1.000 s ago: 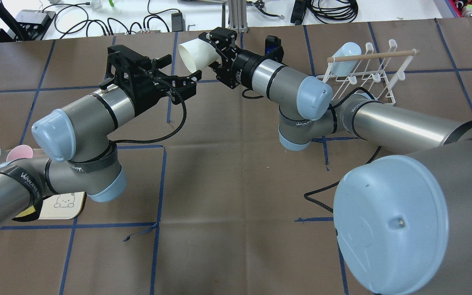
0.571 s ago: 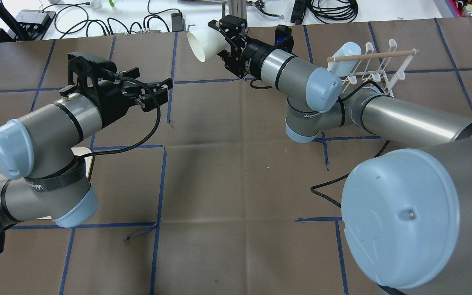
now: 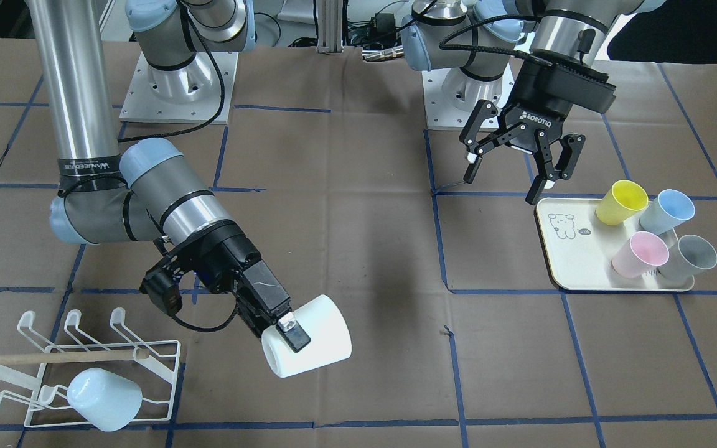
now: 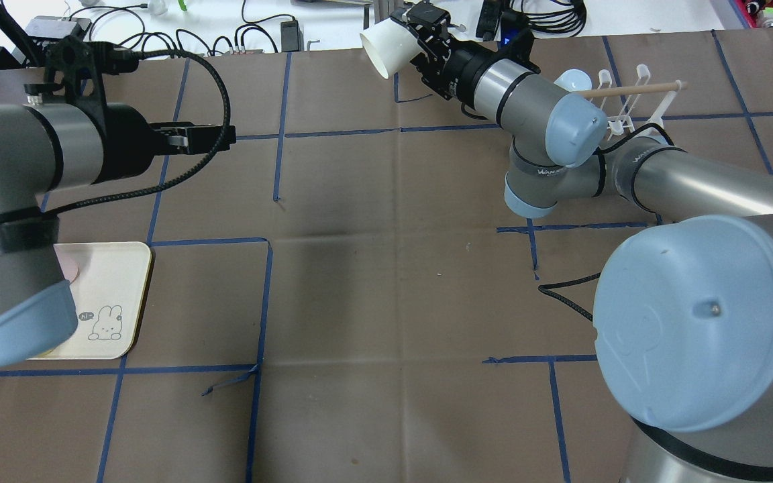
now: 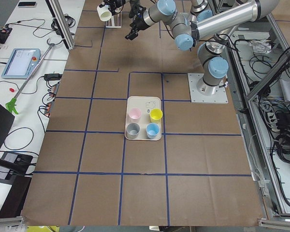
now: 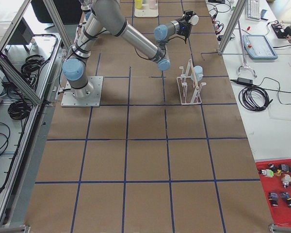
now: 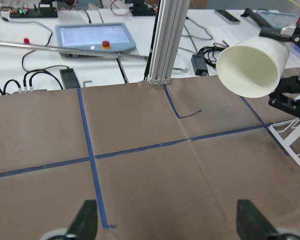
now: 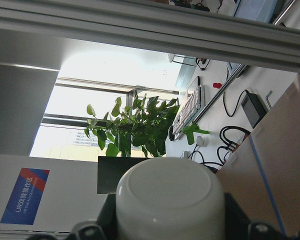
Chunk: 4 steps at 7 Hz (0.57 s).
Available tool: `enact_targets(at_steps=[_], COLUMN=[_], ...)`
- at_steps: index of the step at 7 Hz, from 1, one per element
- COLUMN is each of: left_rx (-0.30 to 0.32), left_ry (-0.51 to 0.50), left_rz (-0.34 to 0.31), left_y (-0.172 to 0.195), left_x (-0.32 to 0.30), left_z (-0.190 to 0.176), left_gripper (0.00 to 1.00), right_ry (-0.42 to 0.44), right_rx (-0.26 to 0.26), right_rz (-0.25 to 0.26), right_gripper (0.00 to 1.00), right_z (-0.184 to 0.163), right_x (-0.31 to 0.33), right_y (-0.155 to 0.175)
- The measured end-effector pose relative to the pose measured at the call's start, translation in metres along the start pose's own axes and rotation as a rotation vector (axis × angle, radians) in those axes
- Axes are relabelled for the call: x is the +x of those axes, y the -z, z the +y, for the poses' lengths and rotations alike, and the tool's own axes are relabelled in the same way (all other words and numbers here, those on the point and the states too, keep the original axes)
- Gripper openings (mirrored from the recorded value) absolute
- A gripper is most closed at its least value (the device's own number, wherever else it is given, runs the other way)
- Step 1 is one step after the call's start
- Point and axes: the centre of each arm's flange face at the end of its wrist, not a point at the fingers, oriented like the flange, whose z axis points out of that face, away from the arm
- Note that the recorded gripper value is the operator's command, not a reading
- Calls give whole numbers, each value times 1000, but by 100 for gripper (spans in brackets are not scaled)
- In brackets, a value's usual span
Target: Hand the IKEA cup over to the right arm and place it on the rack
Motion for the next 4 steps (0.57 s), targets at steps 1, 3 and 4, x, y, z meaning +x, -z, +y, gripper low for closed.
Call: enact_targets(at_steps=[1,3,4], left_rx=[-76,-246,-340], left_ry=[44,114,120], left_rz=[-19,-81,-132], left_y=[10,27,29], left_x=[-2,0,6], left_z=[-18,-52,-68], left_gripper=[98,98,98], right_ry=[155,478,626], right_rx=[30,86,105], right_rz=[5,28,46], right_gripper=[33,33,33], right_z=[-17,-45,-57], right_x=[0,-2,0], right_y=[9,27,33])
